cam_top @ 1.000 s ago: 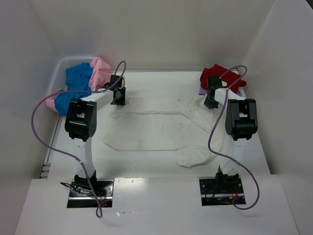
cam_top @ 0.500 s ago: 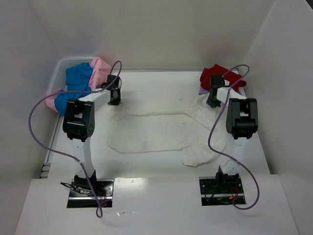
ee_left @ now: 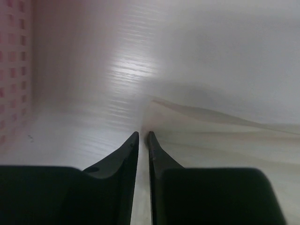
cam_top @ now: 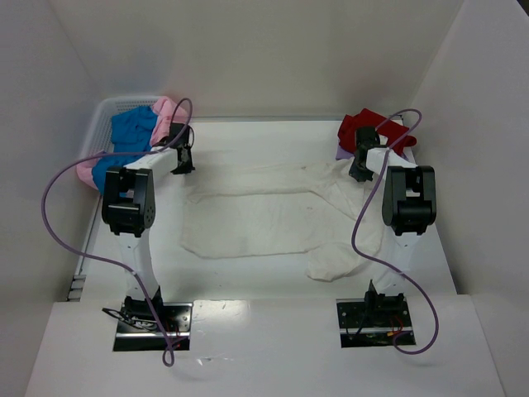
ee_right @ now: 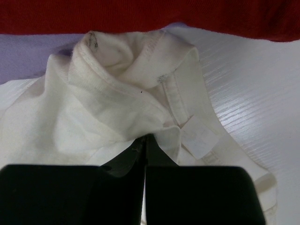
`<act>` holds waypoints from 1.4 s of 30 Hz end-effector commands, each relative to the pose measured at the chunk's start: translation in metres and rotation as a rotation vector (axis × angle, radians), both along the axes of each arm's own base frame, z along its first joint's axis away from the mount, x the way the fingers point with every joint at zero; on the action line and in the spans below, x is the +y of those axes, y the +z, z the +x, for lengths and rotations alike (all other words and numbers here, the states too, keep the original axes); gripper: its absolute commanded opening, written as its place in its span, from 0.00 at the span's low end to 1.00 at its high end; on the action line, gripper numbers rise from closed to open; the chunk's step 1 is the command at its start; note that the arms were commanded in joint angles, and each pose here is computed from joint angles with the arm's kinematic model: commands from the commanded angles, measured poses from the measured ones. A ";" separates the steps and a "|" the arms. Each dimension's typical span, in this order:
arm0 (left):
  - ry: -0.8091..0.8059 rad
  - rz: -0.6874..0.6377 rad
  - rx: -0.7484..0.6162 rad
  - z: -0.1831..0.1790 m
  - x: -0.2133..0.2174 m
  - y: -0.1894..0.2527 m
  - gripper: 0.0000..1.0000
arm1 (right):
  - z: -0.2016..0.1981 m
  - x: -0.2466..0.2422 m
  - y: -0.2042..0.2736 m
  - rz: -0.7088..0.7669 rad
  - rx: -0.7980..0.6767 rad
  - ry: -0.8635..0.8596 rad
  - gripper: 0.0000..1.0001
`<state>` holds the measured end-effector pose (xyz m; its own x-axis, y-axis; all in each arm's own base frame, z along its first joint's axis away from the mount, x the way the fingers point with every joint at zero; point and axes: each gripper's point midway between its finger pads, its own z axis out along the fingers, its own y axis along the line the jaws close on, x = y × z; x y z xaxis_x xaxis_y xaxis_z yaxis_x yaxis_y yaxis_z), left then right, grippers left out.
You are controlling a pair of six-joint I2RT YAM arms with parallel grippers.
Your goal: Fold and stack the t-shirts
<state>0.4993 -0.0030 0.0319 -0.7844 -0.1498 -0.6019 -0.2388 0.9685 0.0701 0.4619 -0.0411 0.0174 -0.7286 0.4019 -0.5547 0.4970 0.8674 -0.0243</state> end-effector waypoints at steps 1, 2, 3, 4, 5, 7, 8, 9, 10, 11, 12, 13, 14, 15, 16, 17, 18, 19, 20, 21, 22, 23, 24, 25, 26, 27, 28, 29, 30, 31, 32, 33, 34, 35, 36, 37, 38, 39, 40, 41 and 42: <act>0.074 0.114 -0.009 0.004 0.037 0.007 0.31 | -0.013 -0.008 -0.013 -0.026 0.047 -0.004 0.00; 0.079 0.121 -0.009 0.004 0.038 0.008 0.34 | -0.013 -0.008 -0.013 -0.026 0.047 -0.004 0.00; 0.079 0.121 -0.009 0.004 0.038 0.008 0.37 | -0.013 -0.008 -0.013 -0.026 0.047 -0.004 0.00; 0.078 0.120 -0.009 0.004 0.038 0.008 0.40 | -0.013 -0.008 -0.013 -0.026 0.047 -0.004 0.00; 0.071 0.111 -0.009 0.005 0.036 0.007 0.41 | -0.014 -0.008 -0.013 -0.026 0.049 -0.004 0.00; 0.054 0.087 -0.018 0.007 0.031 0.007 0.43 | -0.016 -0.008 -0.015 -0.026 0.055 -0.003 0.00; 0.037 0.075 -0.025 0.008 0.028 0.011 0.43 | -0.016 -0.008 -0.012 -0.026 0.048 -0.004 0.00; 0.026 0.059 -0.036 0.011 0.025 0.016 0.44 | -0.016 -0.008 -0.012 -0.026 0.047 -0.004 0.00; 0.015 0.044 -0.049 0.013 0.022 0.021 0.45 | -0.016 -0.008 -0.012 -0.026 0.047 -0.004 0.00; 0.004 0.029 -0.061 0.014 0.019 0.027 0.46 | -0.016 -0.008 -0.012 -0.026 0.047 -0.004 0.00; -0.007 0.014 -0.069 0.015 0.015 0.030 0.47 | -0.015 -0.008 -0.012 -0.024 0.047 -0.002 0.00; -0.027 -0.008 -0.081 0.016 0.010 0.036 0.49 | -0.015 -0.006 -0.011 -0.015 0.044 0.003 0.00; -0.068 -0.044 -0.102 0.017 0.000 0.047 0.50 | -0.014 -0.004 -0.008 -0.007 0.036 0.007 0.00; -0.094 -0.065 -0.109 0.017 -0.009 0.052 0.52 | -0.014 -0.004 -0.007 -0.004 0.034 0.009 0.00; -0.120 -0.084 -0.109 0.014 -0.019 0.055 0.53 | -0.012 -0.002 -0.003 0.005 0.021 0.014 0.00; -0.153 -0.108 -0.107 0.010 -0.032 0.057 0.56 | -0.009 -0.002 0.003 0.005 0.002 0.016 0.00; -0.190 -0.125 -0.107 0.004 -0.047 0.063 0.56 | -0.009 -0.001 0.003 0.008 0.003 0.026 0.00; -0.206 -0.126 -0.110 0.001 -0.054 0.066 0.58 | -0.007 -0.001 0.009 0.008 -0.011 0.027 0.00; -0.235 -0.129 -0.127 -0.005 -0.068 0.076 0.59 | -0.005 -0.001 0.014 0.007 -0.029 0.027 0.00; -0.241 -0.145 -0.112 -0.014 -0.075 0.072 0.60 | -0.007 0.001 0.011 0.015 -0.021 0.031 0.00; -0.247 -0.162 -0.113 -0.020 -0.080 0.077 0.62 | -0.007 0.001 0.015 0.015 -0.030 0.031 0.00; -0.247 -0.169 -0.104 -0.027 -0.083 0.077 0.62 | -0.006 0.002 0.015 0.019 -0.032 0.034 0.00; -0.249 -0.175 -0.097 -0.032 -0.085 0.076 0.63 | -0.006 0.002 0.015 0.022 -0.032 0.036 0.00; -0.246 -0.182 -0.085 -0.038 -0.085 0.074 0.63 | -0.006 0.002 0.015 0.023 -0.032 0.036 0.00; -0.234 -0.189 -0.065 -0.048 -0.084 0.071 0.64 | -0.006 0.003 0.015 0.026 -0.032 0.038 0.00; -0.227 -0.192 -0.047 -0.058 -0.083 0.067 0.66 | -0.006 0.004 0.015 0.030 -0.032 0.041 0.00; -0.221 -0.195 -0.034 -0.065 -0.082 0.064 0.67 | -0.006 0.004 0.016 0.030 -0.035 0.041 0.00; -0.213 -0.200 -0.023 -0.072 -0.081 0.062 0.67 | -0.005 0.005 0.019 0.033 -0.041 0.043 0.00; -0.209 -0.205 -0.013 -0.080 -0.080 0.059 0.68 | -0.004 0.006 0.019 0.038 -0.045 0.046 0.00; -0.202 -0.213 0.011 -0.088 -0.080 0.051 0.68 | -0.003 0.006 0.020 0.037 -0.051 0.046 0.00; -0.198 -0.214 0.023 -0.093 -0.079 0.047 0.68 | -0.003 0.006 0.020 0.039 -0.051 0.047 0.00; -0.191 -0.220 0.027 -0.096 -0.079 0.046 0.68 | -0.003 0.007 0.019 0.045 -0.050 0.051 0.00; -0.187 -0.233 0.051 -0.104 -0.080 0.038 0.68 | -0.006 0.007 0.016 0.046 -0.042 0.051 0.00; -0.186 -0.233 0.060 -0.106 -0.080 0.035 0.68 | -0.006 0.007 0.017 0.046 -0.042 0.051 0.00; -0.182 -0.245 0.074 -0.111 -0.081 0.030 0.68 | -0.005 0.007 0.020 0.045 -0.051 0.051 0.00; -0.184 -0.246 0.064 -0.108 -0.082 0.031 0.68 | -0.005 0.007 0.020 0.045 -0.051 0.051 0.00; -0.188 -0.253 0.065 -0.109 -0.083 0.031 0.68 | -0.005 0.007 0.020 0.045 -0.051 0.051 0.00; -0.187 -0.252 0.076 -0.111 -0.083 0.025 0.68 | -0.008 0.007 0.018 0.046 -0.043 0.051 0.00; -0.186 -0.252 0.085 -0.112 -0.083 0.018 0.68 | -0.006 0.007 0.018 0.045 -0.050 0.051 0.00; -0.181 -0.244 0.085 -0.112 -0.081 0.017 0.68 | -0.006 0.007 0.018 0.045 -0.051 0.051 0.00; -0.175 -0.236 0.093 -0.112 -0.080 0.014 0.68 | -0.006 0.007 0.018 0.045 -0.051 0.051 0.00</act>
<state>0.3815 -0.0790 0.0462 -0.8726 -0.1136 -0.4750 -0.0611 0.9903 -0.1246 0.4544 -0.0324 0.0188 -0.7411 0.3980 -0.5407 0.4610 0.8871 0.0212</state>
